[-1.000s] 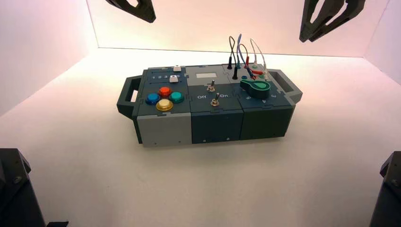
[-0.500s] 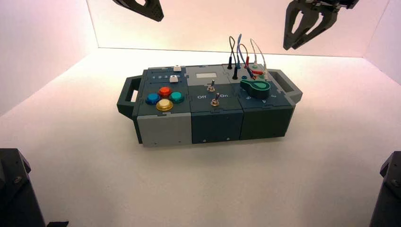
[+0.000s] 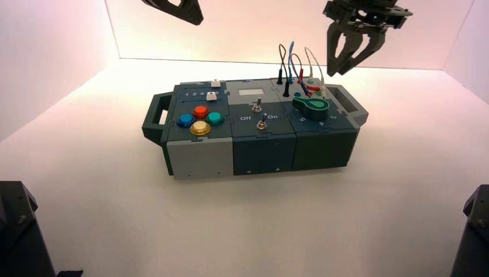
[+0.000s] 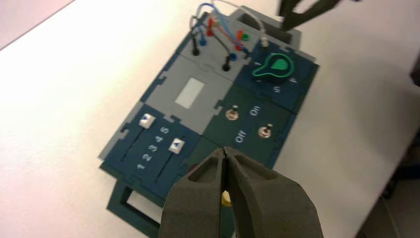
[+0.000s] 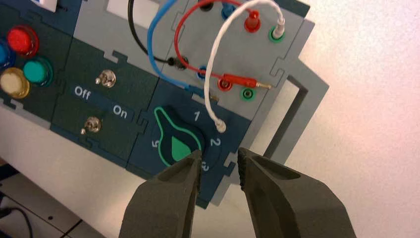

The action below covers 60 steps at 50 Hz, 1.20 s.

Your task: Insert the white wire.

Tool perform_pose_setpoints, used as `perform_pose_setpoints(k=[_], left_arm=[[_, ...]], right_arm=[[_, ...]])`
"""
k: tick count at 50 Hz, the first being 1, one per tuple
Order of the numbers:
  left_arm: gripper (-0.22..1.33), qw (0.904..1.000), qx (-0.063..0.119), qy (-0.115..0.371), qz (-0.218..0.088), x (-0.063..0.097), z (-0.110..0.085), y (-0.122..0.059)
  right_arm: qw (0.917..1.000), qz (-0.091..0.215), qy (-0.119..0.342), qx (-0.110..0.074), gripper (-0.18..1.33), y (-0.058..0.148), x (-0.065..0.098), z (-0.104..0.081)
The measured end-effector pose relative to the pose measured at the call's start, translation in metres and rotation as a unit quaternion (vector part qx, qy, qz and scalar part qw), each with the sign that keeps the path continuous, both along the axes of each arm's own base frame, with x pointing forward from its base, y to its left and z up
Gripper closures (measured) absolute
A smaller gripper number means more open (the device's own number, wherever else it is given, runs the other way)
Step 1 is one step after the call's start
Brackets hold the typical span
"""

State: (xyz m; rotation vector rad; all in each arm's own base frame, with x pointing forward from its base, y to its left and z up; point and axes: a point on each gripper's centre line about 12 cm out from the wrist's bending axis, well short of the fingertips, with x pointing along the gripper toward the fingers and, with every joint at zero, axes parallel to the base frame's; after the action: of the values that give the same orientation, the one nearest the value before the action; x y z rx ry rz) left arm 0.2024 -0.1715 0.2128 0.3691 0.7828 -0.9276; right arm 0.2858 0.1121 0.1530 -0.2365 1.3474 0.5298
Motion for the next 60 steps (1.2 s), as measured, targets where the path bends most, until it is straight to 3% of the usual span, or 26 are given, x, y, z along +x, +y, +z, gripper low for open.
perform_pose_setpoints(k=[11, 41, 42, 43, 44, 45, 46, 47, 60], left_arm=[[1.28, 0.9999, -0.011, 0.006, -0.011, -0.001, 0.0, -0.003], [1.28, 0.9998, -0.007, 0.012, -0.012, -0.001, -0.004, -0.004], [1.28, 0.9998, -0.007, 0.012, -0.012, -0.001, -0.004, -0.004], [1.28, 0.9998, -0.007, 0.012, -0.012, -0.001, -0.004, -0.004], [1.28, 0.9998, -0.007, 0.012, -0.012, -0.001, -0.004, -0.004], [1.28, 0.9998, -0.007, 0.013, -0.012, 0.0, -0.005, -0.004], [1.28, 0.9998, -0.007, 0.013, -0.012, 0.0, -0.005, -0.004], [1.28, 0.9998, -0.007, 0.013, -0.012, 0.0, -0.005, -0.004], [1.28, 0.9998, -0.007, 0.012, -0.012, -0.001, -0.004, -0.004]], right_arm=[[1.0, 0.003, 0.007, -0.003, 0.28, 0.003, 0.005, -0.009], [0.9997, 0.007, 0.019, -0.013, 0.32, 0.007, 0.018, -0.032], [0.9997, 0.007, 0.021, -0.014, 0.38, 0.007, 0.018, -0.033], [0.9996, 0.009, 0.021, -0.015, 0.6, 0.007, 0.018, -0.033], [0.9997, 0.008, 0.02, -0.015, 0.62, 0.007, 0.018, -0.033], [0.9996, 0.009, 0.02, -0.016, 0.79, 0.007, 0.018, -0.034], [0.9995, 0.012, 0.021, -0.019, 1.06, 0.007, 0.018, -0.034], [0.9995, 0.013, 0.02, -0.02, 1.21, 0.007, 0.018, -0.034], [0.9993, 0.021, 0.013, -0.029, 1.18, 0.005, 0.02, -0.034]])
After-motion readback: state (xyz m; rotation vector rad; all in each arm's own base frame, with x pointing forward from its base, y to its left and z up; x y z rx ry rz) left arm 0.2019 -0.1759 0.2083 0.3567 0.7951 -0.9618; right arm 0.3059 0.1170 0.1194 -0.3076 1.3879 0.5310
